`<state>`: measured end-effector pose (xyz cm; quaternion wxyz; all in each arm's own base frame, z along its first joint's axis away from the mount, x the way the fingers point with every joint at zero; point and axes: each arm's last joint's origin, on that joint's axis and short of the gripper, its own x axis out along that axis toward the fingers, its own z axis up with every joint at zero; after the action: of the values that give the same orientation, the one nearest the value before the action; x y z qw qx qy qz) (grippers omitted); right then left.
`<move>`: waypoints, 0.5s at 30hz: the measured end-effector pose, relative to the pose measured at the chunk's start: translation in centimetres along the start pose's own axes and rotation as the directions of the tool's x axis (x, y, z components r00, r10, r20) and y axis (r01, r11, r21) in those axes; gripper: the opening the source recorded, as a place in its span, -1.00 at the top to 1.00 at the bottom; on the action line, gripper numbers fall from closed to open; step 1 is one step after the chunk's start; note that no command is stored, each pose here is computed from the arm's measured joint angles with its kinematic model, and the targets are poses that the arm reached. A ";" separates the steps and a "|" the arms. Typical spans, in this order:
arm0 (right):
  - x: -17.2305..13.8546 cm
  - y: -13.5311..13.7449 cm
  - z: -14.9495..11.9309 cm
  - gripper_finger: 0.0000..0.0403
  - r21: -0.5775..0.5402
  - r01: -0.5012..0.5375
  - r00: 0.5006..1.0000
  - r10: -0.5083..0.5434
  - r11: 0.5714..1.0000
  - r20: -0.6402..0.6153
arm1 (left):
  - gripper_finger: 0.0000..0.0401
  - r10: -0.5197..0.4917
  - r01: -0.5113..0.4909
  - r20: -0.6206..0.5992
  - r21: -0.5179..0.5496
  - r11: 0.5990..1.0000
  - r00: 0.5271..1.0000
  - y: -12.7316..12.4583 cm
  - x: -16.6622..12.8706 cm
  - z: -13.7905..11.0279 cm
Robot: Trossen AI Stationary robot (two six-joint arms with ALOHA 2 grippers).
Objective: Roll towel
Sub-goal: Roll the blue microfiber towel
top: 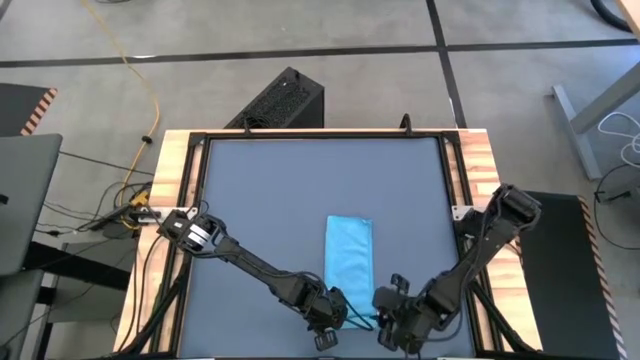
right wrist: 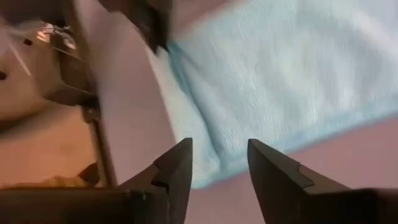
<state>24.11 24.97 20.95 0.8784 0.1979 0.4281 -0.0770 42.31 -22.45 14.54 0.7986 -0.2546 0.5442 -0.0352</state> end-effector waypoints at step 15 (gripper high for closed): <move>-1.1 4.3 -2.6 0.39 -0.455 -0.076 0.981 0.149 0.887 0.128 | 1.00 0.007 -0.007 -0.003 0.007 1.000 1.000 0.2 0.0 0.1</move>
<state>22.88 29.88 21.56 0.9346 0.0081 0.3506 0.0592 42.35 -22.24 14.49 0.7988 -0.2499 0.5462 -0.0349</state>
